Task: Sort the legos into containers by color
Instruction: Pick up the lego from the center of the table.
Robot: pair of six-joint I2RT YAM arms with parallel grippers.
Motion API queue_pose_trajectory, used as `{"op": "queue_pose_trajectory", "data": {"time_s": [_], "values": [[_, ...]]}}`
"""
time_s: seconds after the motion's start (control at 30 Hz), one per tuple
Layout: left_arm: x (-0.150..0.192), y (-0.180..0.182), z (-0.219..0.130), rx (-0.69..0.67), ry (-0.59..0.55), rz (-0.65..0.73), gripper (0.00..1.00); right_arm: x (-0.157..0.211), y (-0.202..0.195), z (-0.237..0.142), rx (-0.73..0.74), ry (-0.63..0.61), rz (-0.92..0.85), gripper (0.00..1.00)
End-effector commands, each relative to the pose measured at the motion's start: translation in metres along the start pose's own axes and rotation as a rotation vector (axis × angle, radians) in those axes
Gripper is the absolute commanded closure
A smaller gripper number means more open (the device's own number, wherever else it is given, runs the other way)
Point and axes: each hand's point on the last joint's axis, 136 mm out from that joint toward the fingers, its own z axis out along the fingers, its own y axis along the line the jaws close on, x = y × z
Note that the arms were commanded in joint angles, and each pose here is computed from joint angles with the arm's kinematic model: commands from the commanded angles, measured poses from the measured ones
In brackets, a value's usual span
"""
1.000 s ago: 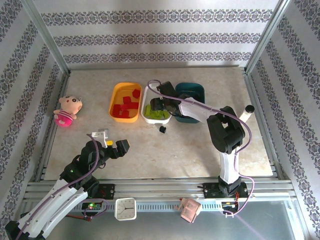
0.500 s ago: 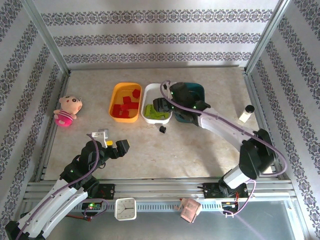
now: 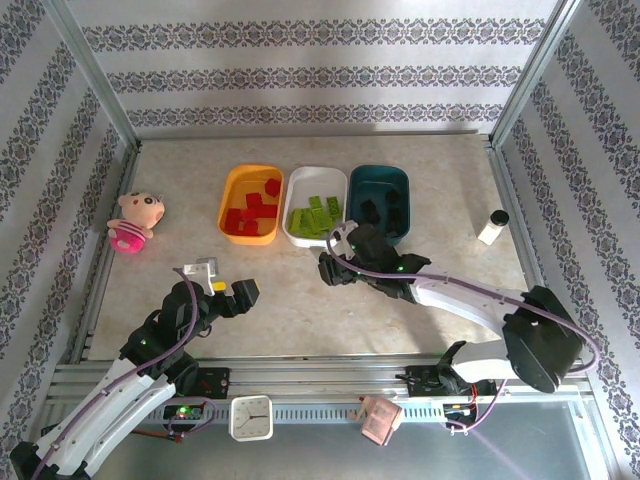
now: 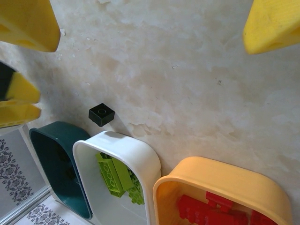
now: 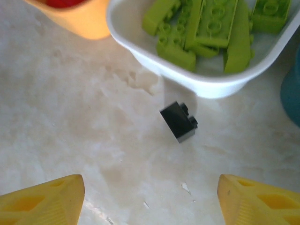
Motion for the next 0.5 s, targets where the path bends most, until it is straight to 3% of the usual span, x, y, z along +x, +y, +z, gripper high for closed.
{"op": "queue_pose_trajectory", "data": {"time_s": [0.0, 0.47], "values": [[-0.003, -0.006, 0.0, 0.036, -0.019, -0.026, 0.0, 0.002, 0.004, 0.021, -0.023, 0.008, 0.01, 0.26], [0.001, -0.007, 0.004, 0.054, -0.01, -0.049, 0.0, -0.002, -0.027, 0.087, 0.091, 0.065, 0.007, 0.35]]}}
